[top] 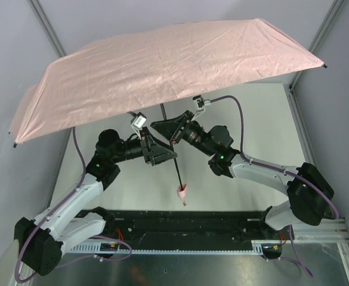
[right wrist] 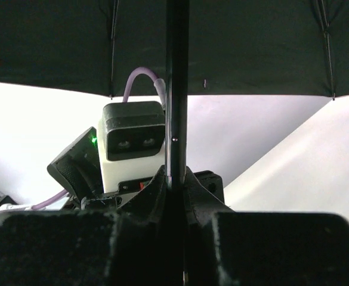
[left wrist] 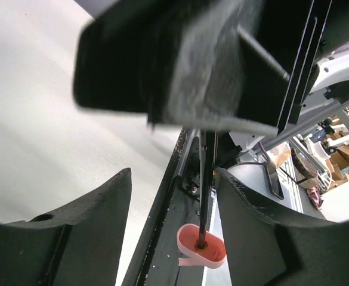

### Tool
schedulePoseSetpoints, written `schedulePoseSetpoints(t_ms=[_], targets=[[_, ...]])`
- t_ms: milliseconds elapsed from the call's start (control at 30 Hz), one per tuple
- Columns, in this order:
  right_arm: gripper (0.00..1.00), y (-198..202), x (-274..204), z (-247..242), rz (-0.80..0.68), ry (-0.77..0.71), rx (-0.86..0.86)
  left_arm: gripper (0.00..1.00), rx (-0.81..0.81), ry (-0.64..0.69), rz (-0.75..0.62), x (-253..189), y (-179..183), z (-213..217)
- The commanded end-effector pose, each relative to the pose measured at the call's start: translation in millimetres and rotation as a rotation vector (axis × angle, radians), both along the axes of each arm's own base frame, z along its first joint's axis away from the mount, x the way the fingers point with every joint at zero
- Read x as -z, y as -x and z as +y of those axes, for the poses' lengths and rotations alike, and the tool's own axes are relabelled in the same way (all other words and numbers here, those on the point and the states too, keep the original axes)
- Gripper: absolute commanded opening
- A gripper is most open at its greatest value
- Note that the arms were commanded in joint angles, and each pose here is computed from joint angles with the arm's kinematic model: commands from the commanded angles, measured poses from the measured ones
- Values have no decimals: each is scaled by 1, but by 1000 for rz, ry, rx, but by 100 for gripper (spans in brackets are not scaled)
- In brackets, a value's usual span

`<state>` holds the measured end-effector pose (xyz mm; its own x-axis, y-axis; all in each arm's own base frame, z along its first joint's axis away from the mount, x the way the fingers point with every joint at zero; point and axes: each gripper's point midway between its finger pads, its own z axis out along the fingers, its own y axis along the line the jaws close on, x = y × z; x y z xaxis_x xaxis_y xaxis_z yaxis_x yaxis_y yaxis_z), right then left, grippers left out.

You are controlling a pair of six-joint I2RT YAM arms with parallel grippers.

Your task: Put away the umbrella

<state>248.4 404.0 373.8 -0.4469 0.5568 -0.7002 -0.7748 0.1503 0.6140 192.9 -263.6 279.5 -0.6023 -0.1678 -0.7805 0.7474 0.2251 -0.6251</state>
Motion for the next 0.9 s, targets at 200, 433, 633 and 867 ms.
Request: schedulePoseSetpoints(t_ms=[200, 433, 633, 867], targets=[[1, 38, -59, -2, -178, -153, -125, 33, 73, 21, -72, -25, 10, -7], [9, 39, -52, 3, -144, -140, -152, 5, -80, 22, -157, -32, -6, 5], [48, -6, -23, -4, -90, 96, 46, 0, -298, -84, -149, -20, -30, 28], [75, -29, -3, -2, -137, 282, 138, 0, -266, -99, -102, -11, -23, 26]])
